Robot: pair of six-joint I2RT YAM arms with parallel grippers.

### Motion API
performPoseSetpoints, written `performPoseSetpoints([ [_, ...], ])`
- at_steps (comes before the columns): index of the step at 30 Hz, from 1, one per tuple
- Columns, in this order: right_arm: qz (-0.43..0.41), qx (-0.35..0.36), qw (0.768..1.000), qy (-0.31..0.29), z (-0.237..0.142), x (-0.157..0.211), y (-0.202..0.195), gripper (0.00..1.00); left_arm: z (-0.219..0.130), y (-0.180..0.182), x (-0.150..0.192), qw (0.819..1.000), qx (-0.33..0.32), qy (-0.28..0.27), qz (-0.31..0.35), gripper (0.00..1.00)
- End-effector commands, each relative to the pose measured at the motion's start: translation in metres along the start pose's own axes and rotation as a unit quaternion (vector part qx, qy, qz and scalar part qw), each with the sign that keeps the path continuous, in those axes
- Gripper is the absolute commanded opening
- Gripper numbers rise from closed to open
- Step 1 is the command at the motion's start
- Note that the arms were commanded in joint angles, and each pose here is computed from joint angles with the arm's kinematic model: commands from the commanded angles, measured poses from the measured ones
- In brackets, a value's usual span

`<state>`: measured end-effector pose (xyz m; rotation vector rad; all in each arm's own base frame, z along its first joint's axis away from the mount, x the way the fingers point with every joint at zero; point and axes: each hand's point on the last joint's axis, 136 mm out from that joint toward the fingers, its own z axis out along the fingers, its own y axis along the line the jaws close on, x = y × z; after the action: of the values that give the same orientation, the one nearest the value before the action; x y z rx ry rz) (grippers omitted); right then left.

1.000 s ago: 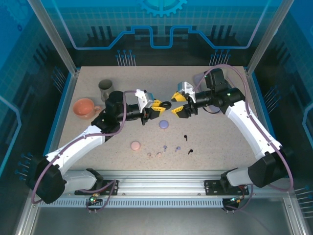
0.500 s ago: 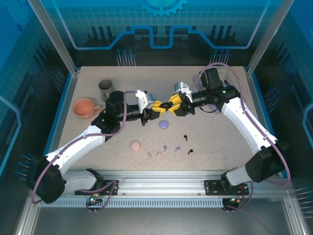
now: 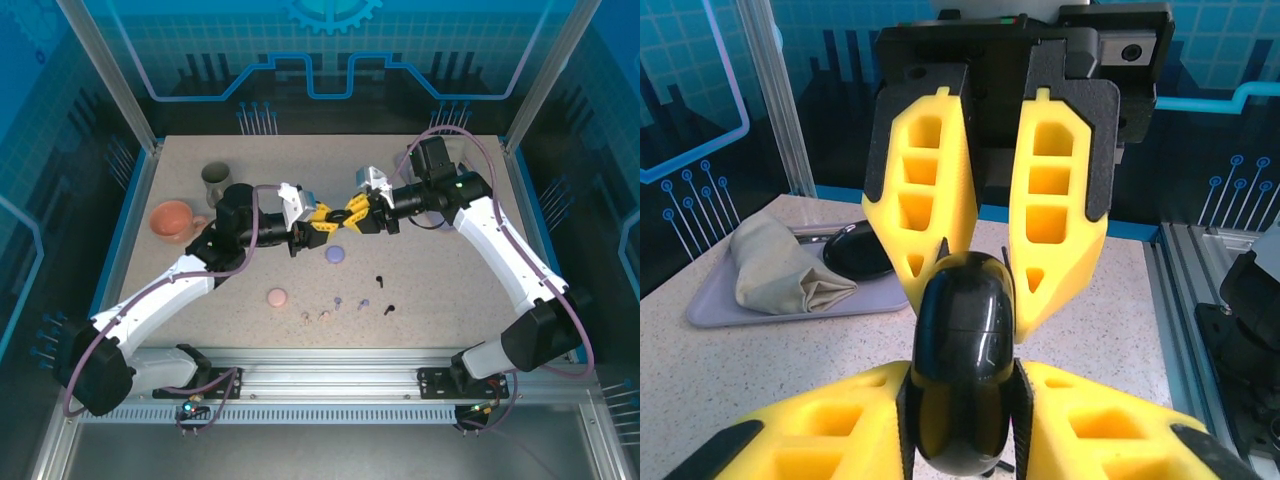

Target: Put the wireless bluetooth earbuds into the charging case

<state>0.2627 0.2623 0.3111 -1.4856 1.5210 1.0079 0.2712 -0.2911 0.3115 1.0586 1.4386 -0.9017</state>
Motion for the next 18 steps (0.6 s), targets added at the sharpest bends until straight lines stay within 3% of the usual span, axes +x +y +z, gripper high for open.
performPoseSetpoints([
  [1, -0.005, -0.023, 1.000, -0.008, 0.0020, -0.0099, 0.0109, 0.20, 0.0010, -0.0074, -0.0113, 1.000, 0.019, -0.004, 0.018, 0.33],
  [12, -0.009, -0.029, 1.000, 0.001, 0.0071, -0.0100, 0.0129, 0.19, 0.0024, -0.0083, -0.0107, 1.000, 0.023, 0.001, 0.016, 0.36],
  [18, -0.012, -0.026, 1.000, 0.004, 0.0067, -0.0106, 0.0127, 0.19, 0.0035, -0.0090, -0.0085, 1.000, 0.025, 0.009, 0.015, 0.27],
])
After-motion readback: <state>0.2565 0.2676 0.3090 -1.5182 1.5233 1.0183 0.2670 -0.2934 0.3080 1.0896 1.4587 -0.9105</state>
